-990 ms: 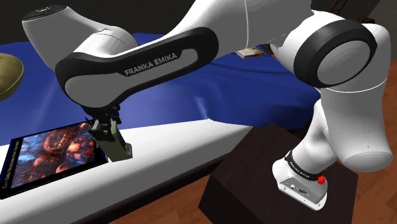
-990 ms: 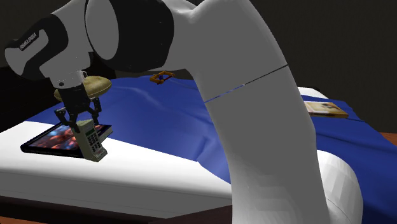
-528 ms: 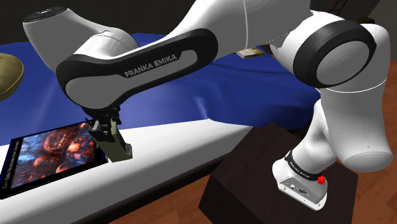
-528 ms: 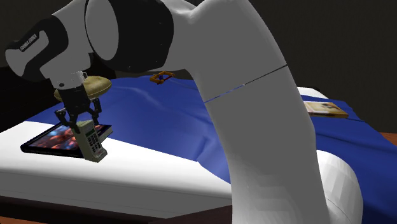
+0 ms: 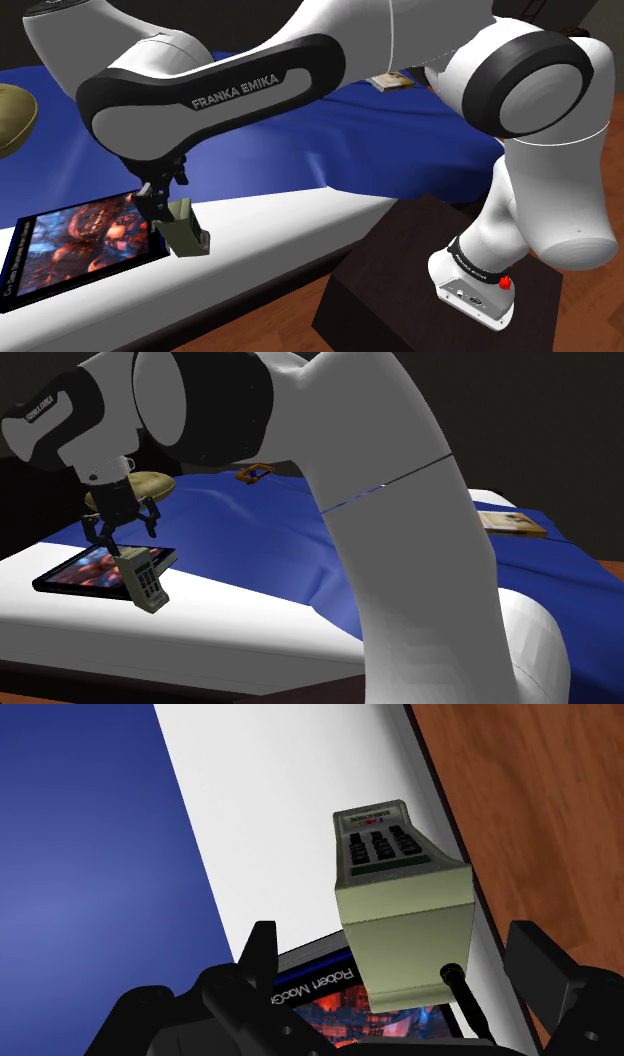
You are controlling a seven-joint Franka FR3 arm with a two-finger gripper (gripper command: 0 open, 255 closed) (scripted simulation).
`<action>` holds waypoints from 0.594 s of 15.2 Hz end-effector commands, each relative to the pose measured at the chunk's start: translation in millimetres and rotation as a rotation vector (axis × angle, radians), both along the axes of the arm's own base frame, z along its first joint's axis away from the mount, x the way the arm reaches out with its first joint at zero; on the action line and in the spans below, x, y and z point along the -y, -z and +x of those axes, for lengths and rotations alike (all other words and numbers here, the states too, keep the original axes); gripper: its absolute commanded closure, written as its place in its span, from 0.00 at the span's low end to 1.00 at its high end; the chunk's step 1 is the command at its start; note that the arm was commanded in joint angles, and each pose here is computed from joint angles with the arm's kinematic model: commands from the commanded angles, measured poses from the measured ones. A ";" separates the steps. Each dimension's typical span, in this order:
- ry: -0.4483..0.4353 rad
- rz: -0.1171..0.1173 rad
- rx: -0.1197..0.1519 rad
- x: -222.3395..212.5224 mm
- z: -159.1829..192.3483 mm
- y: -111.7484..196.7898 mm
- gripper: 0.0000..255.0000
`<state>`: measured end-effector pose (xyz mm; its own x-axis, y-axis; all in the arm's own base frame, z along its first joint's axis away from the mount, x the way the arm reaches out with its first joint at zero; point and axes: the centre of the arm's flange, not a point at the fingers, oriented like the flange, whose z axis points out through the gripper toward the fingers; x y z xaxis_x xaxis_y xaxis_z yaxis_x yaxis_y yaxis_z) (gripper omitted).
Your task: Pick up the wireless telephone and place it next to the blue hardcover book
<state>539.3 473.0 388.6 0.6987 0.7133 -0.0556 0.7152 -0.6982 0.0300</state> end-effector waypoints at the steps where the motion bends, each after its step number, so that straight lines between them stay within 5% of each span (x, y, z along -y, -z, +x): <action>1: 0.000 0.000 -0.001 -1.0 -0.1 -23.7 0.00; 9: 0.000 0.000 -0.001 -1.6 0.1 -34.1 0.00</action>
